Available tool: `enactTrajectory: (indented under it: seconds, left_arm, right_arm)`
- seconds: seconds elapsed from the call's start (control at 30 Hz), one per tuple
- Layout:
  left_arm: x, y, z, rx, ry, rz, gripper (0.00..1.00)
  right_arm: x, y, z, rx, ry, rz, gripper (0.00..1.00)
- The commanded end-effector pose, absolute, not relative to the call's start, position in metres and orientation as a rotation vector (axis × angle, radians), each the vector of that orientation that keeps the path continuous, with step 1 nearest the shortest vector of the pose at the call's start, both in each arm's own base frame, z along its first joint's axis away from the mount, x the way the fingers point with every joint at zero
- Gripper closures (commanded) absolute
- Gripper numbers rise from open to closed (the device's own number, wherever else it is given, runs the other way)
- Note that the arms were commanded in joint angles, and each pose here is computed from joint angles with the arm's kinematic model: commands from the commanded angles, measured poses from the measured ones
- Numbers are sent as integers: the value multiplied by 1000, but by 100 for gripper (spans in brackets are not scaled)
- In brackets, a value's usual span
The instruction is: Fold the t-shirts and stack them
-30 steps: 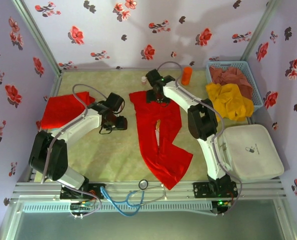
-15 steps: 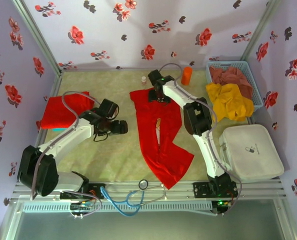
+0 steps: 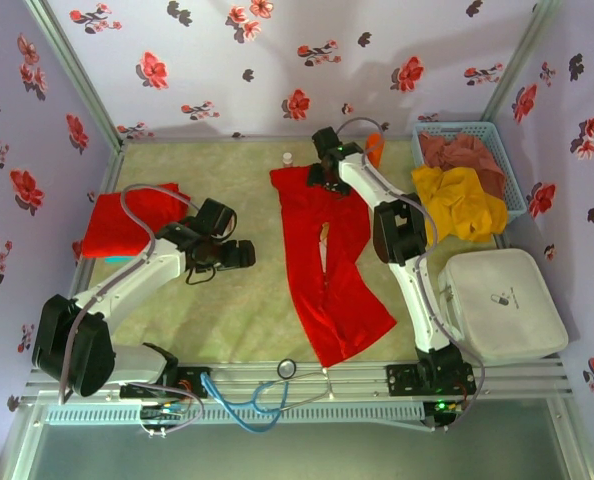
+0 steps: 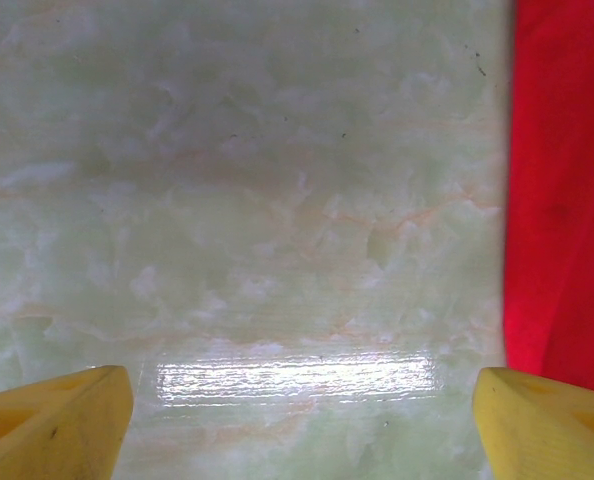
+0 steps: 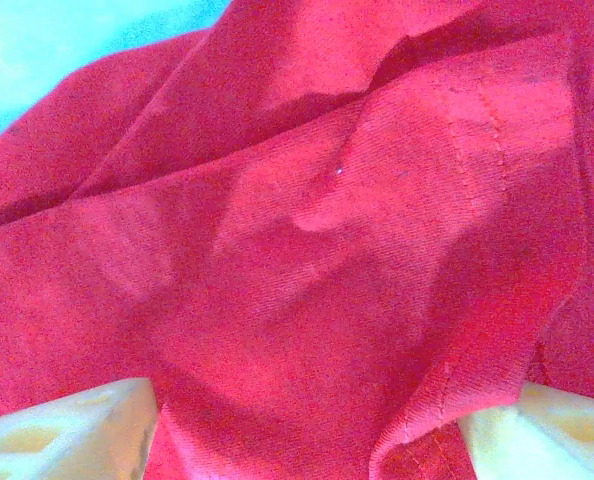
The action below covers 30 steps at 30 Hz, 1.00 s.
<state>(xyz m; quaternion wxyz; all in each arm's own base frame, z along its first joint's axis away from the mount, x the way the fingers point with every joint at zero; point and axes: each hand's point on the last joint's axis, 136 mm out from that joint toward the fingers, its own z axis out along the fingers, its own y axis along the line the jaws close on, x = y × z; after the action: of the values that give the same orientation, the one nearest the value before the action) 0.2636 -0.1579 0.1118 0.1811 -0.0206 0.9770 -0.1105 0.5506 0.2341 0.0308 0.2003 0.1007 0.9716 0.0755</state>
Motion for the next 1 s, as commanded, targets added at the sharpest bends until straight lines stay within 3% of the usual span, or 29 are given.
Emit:
enactTrajectory:
  seconds: [0.0, 0.2, 0.5, 0.77, 0.97]
  left_arm:
    - [262, -161, 106, -75, 2769, -325, 12]
    - [259, -173, 98, -63, 2790, -355, 12]
    - [252, -232, 82, 5, 2822, -510, 16]
    - [230, -280, 64, 73, 2887, -628, 28]
    - [200, -294, 53, 85, 2923, -655, 27]
  right_arm:
    - [562, 230, 14, 359, 2714, 257, 20]
    - [577, 226, 8, 419, 2682, 327, 20]
    - [600, 235, 10, 410, 2596, 426, 20]
    - [606, 241, 43, 364, 2531, 489, 19]
    - [586, 235, 82, 341, 2515, 481, 18]
